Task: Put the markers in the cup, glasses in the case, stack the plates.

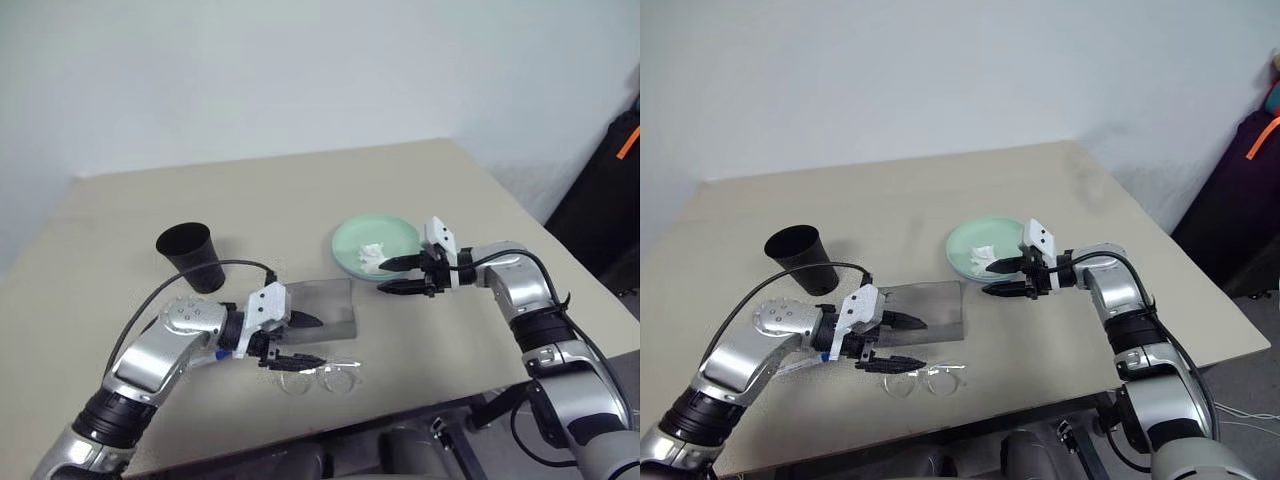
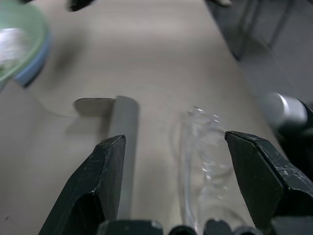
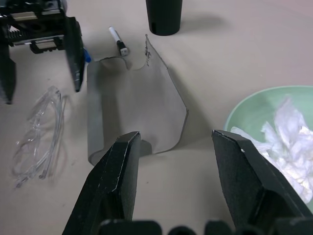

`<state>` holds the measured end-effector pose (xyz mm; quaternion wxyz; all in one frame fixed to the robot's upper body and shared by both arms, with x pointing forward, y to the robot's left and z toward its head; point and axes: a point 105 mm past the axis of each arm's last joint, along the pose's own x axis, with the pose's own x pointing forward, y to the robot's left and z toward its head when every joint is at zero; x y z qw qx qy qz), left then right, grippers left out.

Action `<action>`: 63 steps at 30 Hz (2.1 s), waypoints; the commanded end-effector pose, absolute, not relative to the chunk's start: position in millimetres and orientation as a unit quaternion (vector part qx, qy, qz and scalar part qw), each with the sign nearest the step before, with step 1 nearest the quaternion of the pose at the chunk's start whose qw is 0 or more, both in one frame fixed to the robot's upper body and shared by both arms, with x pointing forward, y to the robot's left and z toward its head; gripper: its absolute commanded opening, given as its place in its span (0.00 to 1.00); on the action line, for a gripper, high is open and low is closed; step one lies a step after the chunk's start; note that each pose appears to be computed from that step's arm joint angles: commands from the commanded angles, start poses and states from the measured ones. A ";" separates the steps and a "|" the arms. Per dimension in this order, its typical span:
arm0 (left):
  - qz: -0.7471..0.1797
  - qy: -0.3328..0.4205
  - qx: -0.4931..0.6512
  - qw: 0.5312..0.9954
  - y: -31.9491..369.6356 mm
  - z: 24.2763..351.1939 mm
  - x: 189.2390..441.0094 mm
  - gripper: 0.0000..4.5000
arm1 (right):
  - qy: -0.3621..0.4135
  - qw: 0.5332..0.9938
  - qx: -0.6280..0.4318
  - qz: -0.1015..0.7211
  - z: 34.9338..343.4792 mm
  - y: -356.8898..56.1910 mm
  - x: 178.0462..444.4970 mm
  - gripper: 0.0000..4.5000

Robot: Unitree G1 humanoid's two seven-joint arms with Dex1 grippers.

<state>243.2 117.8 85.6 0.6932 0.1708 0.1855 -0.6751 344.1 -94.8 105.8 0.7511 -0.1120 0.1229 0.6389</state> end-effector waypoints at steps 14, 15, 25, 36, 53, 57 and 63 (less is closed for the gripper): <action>-0.718 0.186 0.284 0.608 111.1 70.0 253.7 0.76 | 0.089 0.770 -0.096 0.624 106.9 -88.6 333.6 0.56; -0.718 0.185 0.286 0.607 110.7 69.2 253.9 0.76 | 0.089 0.771 -0.096 0.624 106.6 -88.6 333.2 0.56; -0.720 0.177 0.279 0.611 101.8 62.8 244.1 0.40 | 0.093 0.778 -0.089 0.615 101.5 -86.4 330.6 0.57; -0.719 0.195 0.283 0.604 108.1 60.7 235.1 0.02 | 0.098 0.778 -0.091 0.614 98.1 -82.5 332.5 0.57; -0.722 0.196 0.232 0.621 111.1 87.6 237.0 0.01 | 0.094 0.789 -0.095 0.600 99.4 -85.5 338.8 0.57; -0.715 0.178 0.220 0.639 112.2 103.5 244.1 0.01 | 0.083 0.810 -0.100 0.572 102.5 -89.0 351.8 0.57; -0.696 0.136 0.208 0.674 114.2 131.7 260.0 0.01 | 0.071 0.837 -0.108 0.532 109.0 -100.2 371.9 0.57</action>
